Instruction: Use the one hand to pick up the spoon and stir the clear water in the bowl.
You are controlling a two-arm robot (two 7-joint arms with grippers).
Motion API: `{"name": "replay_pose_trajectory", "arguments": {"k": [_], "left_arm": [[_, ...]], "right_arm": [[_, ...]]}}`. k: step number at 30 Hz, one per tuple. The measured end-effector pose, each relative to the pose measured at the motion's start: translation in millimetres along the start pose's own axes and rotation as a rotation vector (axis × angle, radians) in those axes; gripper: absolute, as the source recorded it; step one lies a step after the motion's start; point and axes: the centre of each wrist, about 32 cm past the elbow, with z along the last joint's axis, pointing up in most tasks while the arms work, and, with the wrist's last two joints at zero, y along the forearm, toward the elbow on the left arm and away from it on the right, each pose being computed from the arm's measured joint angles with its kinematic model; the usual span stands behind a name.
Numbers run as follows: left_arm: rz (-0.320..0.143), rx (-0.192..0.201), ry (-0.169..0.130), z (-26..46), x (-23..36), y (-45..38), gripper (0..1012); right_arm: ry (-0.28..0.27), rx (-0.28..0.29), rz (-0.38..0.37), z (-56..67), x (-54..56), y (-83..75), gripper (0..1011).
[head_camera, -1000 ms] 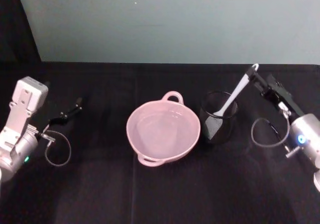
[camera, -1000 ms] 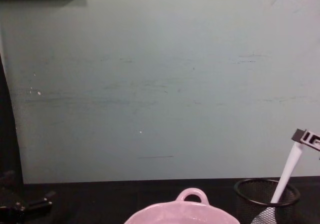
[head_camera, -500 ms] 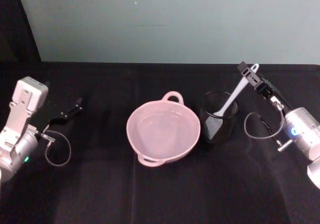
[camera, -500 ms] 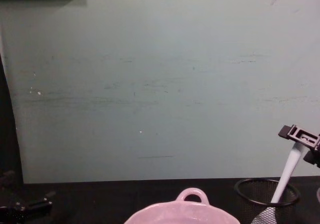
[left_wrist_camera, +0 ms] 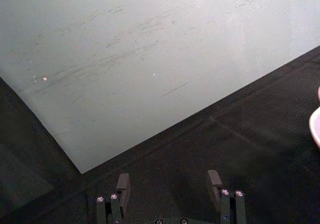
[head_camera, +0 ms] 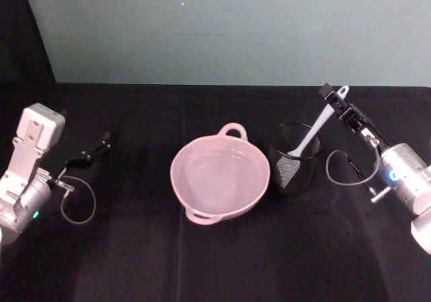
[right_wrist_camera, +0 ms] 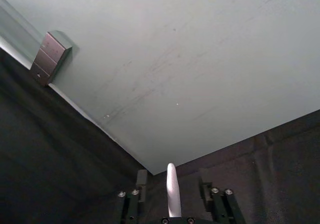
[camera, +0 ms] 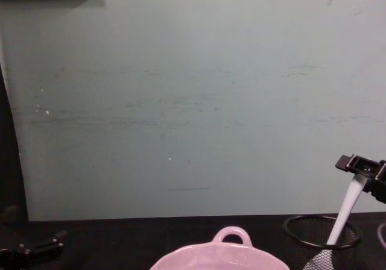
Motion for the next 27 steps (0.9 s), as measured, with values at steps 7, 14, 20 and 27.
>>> {"name": "replay_pose_trajectory", "arguments": {"k": [7, 14, 20, 27], "left_arm": [[0.0, 0.0, 0.0, 0.0, 0.0, 0.0, 1011], [0.0, 0.0, 0.0, 0.0, 0.0, 0.0, 1011], [0.0, 0.0, 0.0, 0.0, 0.0, 0.0, 1011], [0.0, 0.0, 0.0, 0.0, 0.0, 0.0, 1011]], "right_arm": [[-0.001, -0.002, -0.005, 0.6, 0.6, -0.7, 437], [-0.008, 0.0, -0.008, 3.1, 0.0, -2.8, 235], [-0.032, 0.004, 0.004, 7.6, -3.5, -4.8, 109], [-0.138, 0.004, 0.024, 18.6, -13.6, -6.1, 109]]}}
